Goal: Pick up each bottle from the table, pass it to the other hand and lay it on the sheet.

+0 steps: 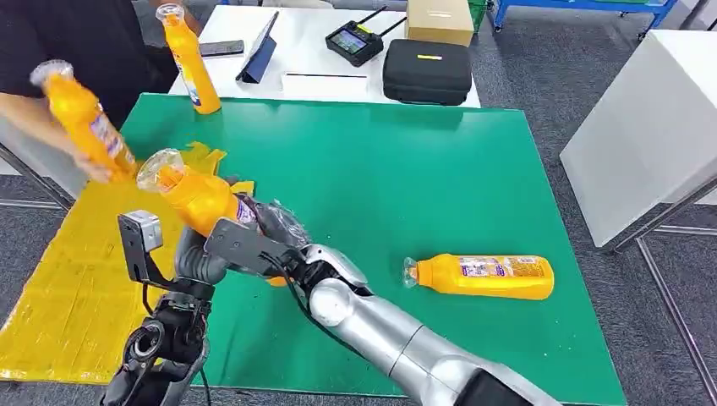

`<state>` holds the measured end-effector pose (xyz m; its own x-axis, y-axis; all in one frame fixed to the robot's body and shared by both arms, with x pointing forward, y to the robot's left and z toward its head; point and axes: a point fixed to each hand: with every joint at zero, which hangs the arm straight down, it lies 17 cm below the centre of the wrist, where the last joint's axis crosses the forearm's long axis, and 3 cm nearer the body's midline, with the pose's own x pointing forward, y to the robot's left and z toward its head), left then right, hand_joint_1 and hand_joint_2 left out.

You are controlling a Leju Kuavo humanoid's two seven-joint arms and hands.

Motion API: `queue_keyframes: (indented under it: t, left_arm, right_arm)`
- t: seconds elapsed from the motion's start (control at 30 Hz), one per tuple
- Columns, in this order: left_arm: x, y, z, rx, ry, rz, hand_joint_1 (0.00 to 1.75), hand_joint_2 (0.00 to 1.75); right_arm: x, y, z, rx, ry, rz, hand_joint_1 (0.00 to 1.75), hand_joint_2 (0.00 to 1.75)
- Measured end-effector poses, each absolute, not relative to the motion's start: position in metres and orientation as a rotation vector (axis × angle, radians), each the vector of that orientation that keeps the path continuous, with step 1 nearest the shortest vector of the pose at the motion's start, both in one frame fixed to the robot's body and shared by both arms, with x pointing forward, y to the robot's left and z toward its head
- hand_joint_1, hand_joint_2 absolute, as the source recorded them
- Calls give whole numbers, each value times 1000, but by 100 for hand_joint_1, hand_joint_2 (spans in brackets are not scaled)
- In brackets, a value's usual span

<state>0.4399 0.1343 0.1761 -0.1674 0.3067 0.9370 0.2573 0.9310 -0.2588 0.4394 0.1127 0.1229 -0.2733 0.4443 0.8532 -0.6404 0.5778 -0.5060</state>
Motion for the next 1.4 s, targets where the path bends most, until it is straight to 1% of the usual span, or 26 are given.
queue_keyframes:
  t: [0.07, 0.1, 0.13, 0.43, 0.67, 1.1, 1.2, 1.23, 1.3, 1.37, 1.4]
  left_arm:
    - [440, 135, 178, -412, -1763, 52, 175, 175]
    - [440, 136, 179, -406, -1767, 54, 175, 175]
    - [441, 135, 180, -404, -1771, 55, 175, 175]
    - [439, 146, 185, -353, -1803, 66, 175, 175]
    - [446, 175, 199, -147, -1910, 63, 175, 175]
    - [447, 202, 195, -46, -1913, 98, 175, 175]
    - [444, 213, 198, 69, -1938, 73, 175, 175]
    - [444, 218, 200, 152, -1953, 46, 175, 175]
    - [444, 229, 208, 423, -1986, -66, 175, 175]
    - [448, 233, 212, 551, -2000, -128, 175, 175]
    - [450, 234, 211, 569, -1998, -142, 175, 175]
  right_arm:
    - [441, 112, 125, 172, -1532, 1041, 117, 175]
    - [442, 112, 126, 171, -1535, 1033, 0, 175]
    - [443, 112, 127, 172, -1540, 1027, 0, 0]
    - [444, 101, 129, 161, -1565, 1004, 0, 0]
    - [447, 76, 123, 142, -1554, 949, 0, 0]
    - [439, 64, 112, 138, -1541, 907, 0, 0]
    - [435, 64, 112, 140, -1540, 903, 0, 0]
    - [434, 64, 112, 141, -1541, 898, 0, 0]
    - [431, 61, 115, 148, -1550, 881, 0, 0]
    - [430, 58, 117, 157, -1554, 866, 0, 0]
    - [429, 58, 119, 159, -1557, 862, 0, 0]
